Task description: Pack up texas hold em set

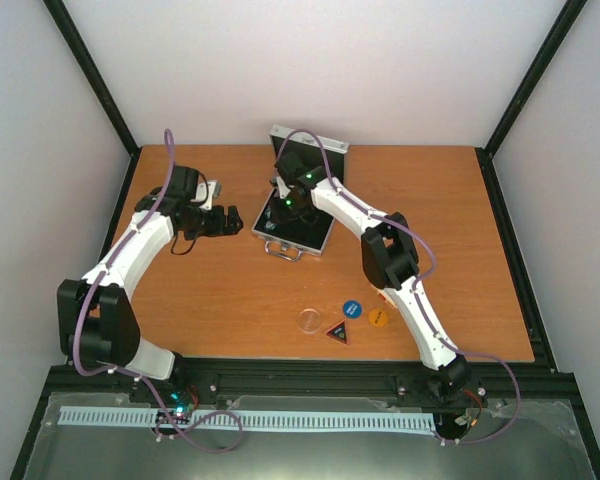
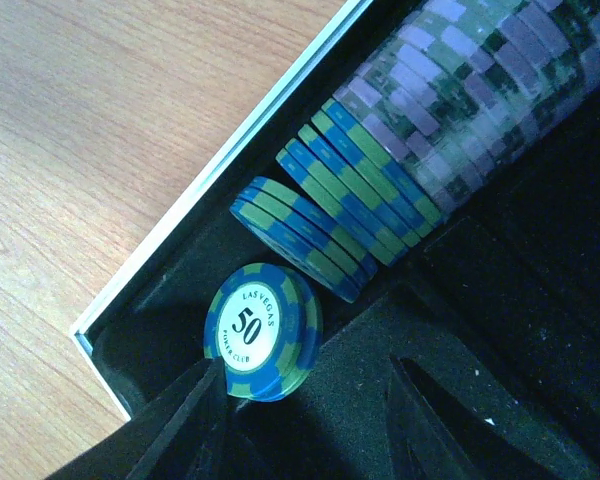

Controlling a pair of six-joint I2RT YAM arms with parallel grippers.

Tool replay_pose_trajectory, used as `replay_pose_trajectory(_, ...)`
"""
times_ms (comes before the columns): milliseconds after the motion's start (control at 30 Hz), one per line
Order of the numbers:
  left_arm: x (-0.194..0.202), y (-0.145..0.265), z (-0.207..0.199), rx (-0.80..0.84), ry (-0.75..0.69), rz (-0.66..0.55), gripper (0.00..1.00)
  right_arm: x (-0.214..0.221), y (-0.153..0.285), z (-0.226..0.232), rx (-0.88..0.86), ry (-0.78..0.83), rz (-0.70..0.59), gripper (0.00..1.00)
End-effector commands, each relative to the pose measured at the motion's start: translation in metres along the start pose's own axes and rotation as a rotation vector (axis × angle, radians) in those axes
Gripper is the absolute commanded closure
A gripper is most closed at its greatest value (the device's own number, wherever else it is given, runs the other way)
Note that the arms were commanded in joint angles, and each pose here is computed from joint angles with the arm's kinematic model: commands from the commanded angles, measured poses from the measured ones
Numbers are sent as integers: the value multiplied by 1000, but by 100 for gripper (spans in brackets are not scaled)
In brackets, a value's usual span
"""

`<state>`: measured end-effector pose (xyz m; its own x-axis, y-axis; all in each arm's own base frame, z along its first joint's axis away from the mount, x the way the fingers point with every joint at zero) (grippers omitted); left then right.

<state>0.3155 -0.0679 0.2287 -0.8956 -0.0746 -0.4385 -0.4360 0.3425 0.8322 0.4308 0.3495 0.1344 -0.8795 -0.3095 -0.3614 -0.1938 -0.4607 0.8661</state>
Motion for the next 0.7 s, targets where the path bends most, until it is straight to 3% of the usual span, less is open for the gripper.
replay_pose_trajectory(0,-6,10,-3,22,-15,-48,0,-4,4,6,-15,9,-9,55)
replay_pose_trajectory(667,-4,10,-3,17,-18,-47,0,3,-19,14,-60,20,37,55)
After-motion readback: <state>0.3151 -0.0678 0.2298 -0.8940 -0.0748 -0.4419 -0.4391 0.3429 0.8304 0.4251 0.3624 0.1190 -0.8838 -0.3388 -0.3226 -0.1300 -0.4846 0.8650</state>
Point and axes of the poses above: each gripper's point midway between its finger pads, its own y axis back along the fingers, its own z axis along the line the jaws close on, x = y × z, the point moved 9 cm from there along y, back along the fingers, and after that the axes turned 1 degree about -y, right-handed, at the moved point
